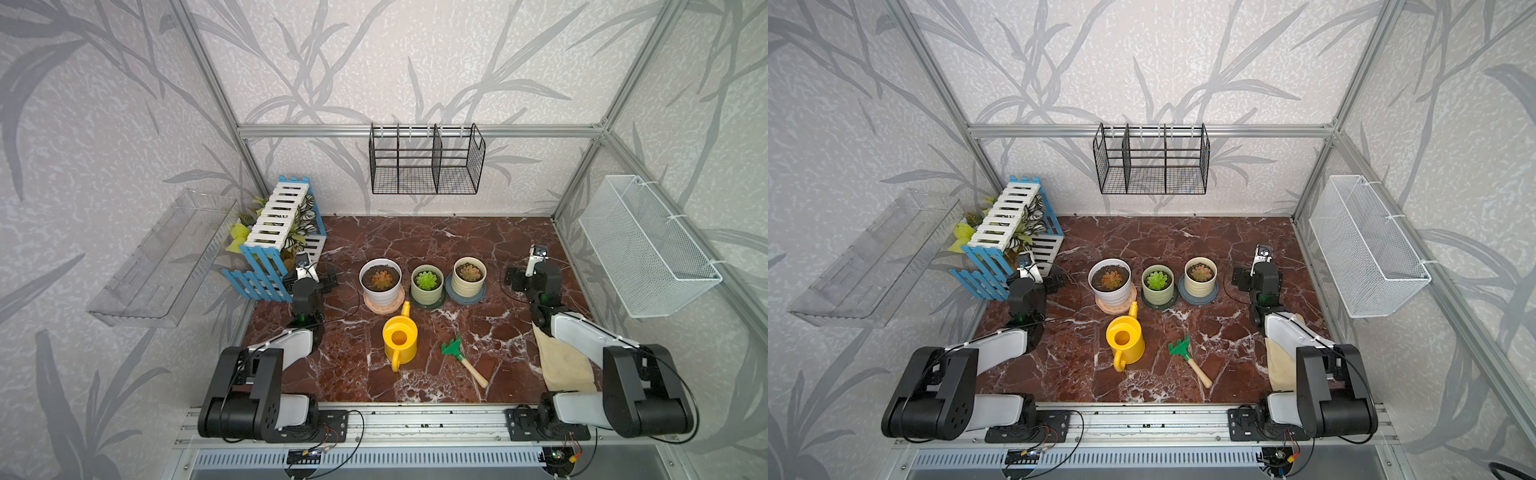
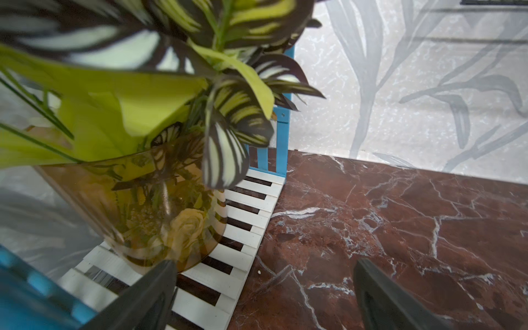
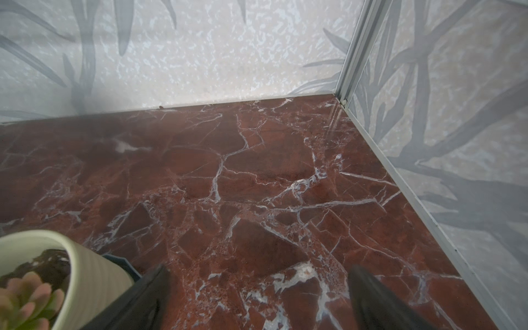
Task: Water the succulent around the soil edge
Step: Pick up the watering can from the center of the board.
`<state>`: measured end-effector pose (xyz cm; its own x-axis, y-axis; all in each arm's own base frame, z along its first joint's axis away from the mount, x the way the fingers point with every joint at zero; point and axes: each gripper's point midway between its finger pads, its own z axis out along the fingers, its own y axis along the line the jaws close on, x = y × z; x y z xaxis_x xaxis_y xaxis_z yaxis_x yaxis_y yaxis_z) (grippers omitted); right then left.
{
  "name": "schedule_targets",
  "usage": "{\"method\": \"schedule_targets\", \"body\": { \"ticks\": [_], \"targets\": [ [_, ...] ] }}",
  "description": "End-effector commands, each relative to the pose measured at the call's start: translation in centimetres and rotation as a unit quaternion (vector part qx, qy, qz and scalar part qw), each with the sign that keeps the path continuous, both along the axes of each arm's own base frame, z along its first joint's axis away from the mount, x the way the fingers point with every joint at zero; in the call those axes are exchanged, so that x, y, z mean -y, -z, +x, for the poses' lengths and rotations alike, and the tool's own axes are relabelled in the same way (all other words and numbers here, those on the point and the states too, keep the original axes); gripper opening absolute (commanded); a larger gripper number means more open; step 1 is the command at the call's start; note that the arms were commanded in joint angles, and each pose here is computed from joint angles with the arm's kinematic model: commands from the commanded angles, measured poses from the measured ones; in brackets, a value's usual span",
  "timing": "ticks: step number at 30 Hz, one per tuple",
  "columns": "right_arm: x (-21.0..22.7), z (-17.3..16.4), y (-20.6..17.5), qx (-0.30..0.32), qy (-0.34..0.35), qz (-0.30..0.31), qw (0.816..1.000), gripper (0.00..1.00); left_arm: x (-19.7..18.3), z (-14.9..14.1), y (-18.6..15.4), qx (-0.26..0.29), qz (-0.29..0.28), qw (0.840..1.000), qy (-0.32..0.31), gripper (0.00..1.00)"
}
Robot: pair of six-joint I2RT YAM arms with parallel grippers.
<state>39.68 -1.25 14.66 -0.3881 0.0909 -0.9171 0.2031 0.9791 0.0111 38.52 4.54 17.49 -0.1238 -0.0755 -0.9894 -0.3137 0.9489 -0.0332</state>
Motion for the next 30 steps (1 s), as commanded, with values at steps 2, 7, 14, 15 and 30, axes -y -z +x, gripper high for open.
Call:
{"method": "schedule_targets", "body": {
  "ticks": [2,7,14,15,30],
  "targets": [
    [2.4,-1.6,-1.3,0.0,0.115,0.019,0.993,0.99,-1.4,-0.6,-4.0,0.064,-0.054,0.995,-0.046,1.0],
    [6.8,-5.5,0.4,-0.003,0.344,0.188,0.92,0.99,-2.6,-1.3,-4.6,0.1,-0.171,0.975,-0.096,1.0],
    [3.9,-3.9,1.8,-0.033,0.239,0.237,0.941,0.99,2.4,0.3,-6.1,0.083,-0.217,0.972,0.047,1.0],
    [3.5,-3.8,1.8,-0.036,0.225,0.233,0.945,0.99,3.1,0.2,-6.3,0.087,-0.229,0.967,0.064,1.0],
    [-4.3,-4.5,3.0,-0.106,0.086,0.167,0.977,0.99,20.2,-9.2,-5.8,-0.003,-0.234,0.917,0.322,0.88]
  ]
}}
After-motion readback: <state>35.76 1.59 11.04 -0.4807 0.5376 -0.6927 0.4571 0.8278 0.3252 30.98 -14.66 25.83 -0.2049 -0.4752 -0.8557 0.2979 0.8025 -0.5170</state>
